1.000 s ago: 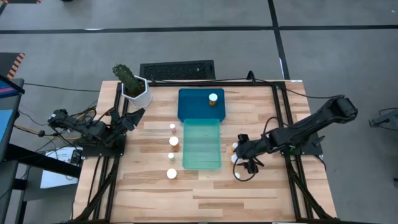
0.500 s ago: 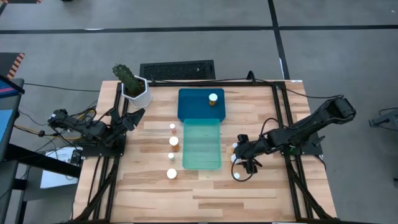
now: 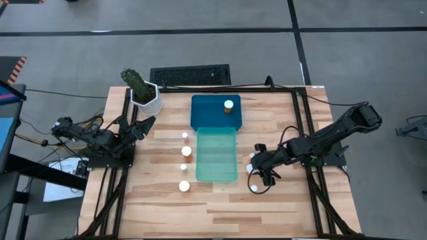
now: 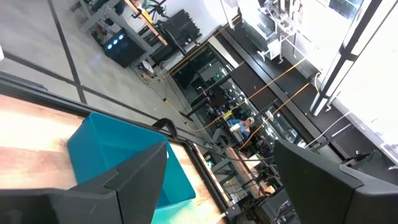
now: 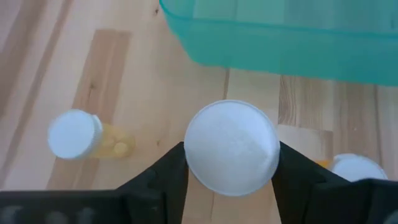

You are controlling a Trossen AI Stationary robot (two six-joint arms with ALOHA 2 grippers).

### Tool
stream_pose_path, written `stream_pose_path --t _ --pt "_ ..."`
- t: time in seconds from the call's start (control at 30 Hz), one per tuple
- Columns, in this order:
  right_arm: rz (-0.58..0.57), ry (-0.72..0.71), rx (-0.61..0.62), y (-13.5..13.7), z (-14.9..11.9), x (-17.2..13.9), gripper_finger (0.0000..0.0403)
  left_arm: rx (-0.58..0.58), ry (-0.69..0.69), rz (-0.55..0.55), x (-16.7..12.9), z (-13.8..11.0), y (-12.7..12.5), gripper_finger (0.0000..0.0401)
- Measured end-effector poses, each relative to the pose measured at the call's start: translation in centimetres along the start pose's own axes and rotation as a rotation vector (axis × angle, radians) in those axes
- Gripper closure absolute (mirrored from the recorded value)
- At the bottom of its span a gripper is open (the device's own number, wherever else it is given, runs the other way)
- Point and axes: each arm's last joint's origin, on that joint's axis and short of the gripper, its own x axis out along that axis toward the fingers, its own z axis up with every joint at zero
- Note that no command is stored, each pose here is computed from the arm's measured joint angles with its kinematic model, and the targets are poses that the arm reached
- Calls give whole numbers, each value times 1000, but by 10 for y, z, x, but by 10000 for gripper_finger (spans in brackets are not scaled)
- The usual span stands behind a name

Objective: Pick and place medicine bottles into bin by pill shape (circle, oval)
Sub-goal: Put the large orange pill bottle into the blue bin

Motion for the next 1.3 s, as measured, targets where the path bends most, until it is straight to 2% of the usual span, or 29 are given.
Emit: stream_pose_path --t 0.17,0.4,0.53,0.73,0.93,1.13,1.3 --pt "7 -34 -1 2 12 -5 198 0 0 0 0 0 0 112" --pt "-18 -28 -4 -5 28 -14 211 0 0 0 0 0 0 112" --pt "-50 -41 -18 -16 42 -31 203 0 1 -1 0 0 0 112" --pt "-137 -155 9 -46 63 -69 198 2 6 -4 0 0 0 112" --pt "-281 -268 66 -87 77 -95 205 3 6 -4 0 0 0 112" --pt "-400 -300 166 -131 79 -90 196 5 7 -3 0 -1 0 112" --pt "-429 -265 208 -153 77 -72 200 6 7 -3 0 -1 0 112"
